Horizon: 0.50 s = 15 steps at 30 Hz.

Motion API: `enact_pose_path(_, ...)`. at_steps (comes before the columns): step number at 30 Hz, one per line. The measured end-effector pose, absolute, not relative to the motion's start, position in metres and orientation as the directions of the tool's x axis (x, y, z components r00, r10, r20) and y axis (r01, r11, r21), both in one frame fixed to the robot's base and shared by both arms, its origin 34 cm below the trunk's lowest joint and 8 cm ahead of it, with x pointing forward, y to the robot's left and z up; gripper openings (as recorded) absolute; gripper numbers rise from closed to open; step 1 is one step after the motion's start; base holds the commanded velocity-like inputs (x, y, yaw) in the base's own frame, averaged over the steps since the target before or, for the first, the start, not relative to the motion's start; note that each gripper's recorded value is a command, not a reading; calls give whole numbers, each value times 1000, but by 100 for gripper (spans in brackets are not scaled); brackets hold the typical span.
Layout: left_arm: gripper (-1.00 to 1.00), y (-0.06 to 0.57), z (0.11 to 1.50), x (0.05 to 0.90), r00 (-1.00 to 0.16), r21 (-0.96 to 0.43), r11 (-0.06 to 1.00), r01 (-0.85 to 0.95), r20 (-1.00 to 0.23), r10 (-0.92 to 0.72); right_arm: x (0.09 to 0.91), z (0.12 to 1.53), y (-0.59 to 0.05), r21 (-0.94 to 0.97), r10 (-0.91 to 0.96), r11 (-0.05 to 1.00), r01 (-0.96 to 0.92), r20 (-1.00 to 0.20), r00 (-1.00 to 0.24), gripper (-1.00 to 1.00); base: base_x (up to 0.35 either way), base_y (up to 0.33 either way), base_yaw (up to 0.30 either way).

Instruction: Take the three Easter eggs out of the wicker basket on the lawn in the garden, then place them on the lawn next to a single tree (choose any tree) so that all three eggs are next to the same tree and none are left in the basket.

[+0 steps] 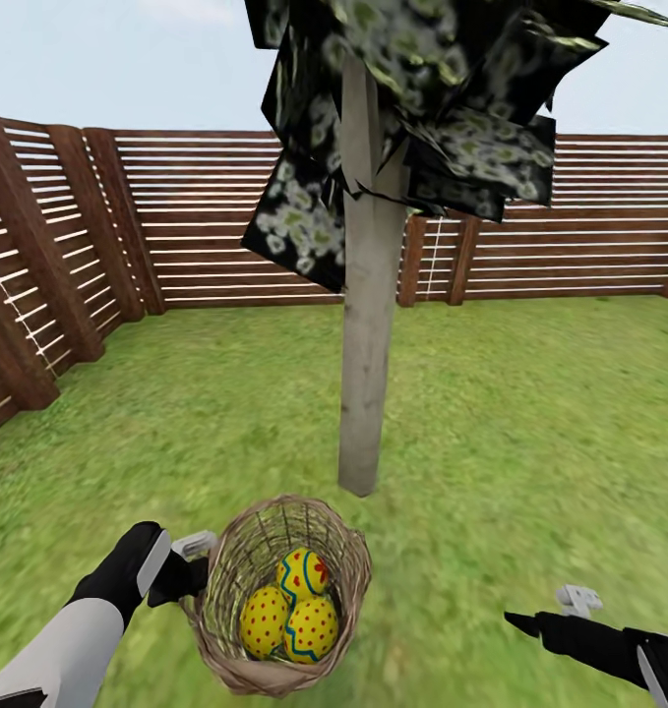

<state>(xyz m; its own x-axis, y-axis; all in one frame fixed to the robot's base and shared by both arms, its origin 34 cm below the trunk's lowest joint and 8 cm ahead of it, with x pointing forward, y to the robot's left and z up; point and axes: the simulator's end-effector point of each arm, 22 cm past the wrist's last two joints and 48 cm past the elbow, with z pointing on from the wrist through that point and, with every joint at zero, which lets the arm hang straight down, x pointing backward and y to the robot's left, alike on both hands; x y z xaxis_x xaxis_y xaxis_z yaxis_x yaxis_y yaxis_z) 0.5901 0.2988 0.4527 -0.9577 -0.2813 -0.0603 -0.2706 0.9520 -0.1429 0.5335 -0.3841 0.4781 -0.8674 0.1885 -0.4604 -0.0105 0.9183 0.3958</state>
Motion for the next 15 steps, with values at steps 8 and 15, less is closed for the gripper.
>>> enact_pose_path(8, -100, 299, 436, 588, -958, -144, 952, -270, -63, -281, 530, 460, -384, 395, 189, 919, -8, -457, -869, 100, 15, 0, 0)
enact_pose_path(15, -100, 299, 422, 586, -958, -144, 952, -270, -64, -281, 527, 445, -384, 395, 189, 919, -9, -458, -869, 100, 7, 0, 0)
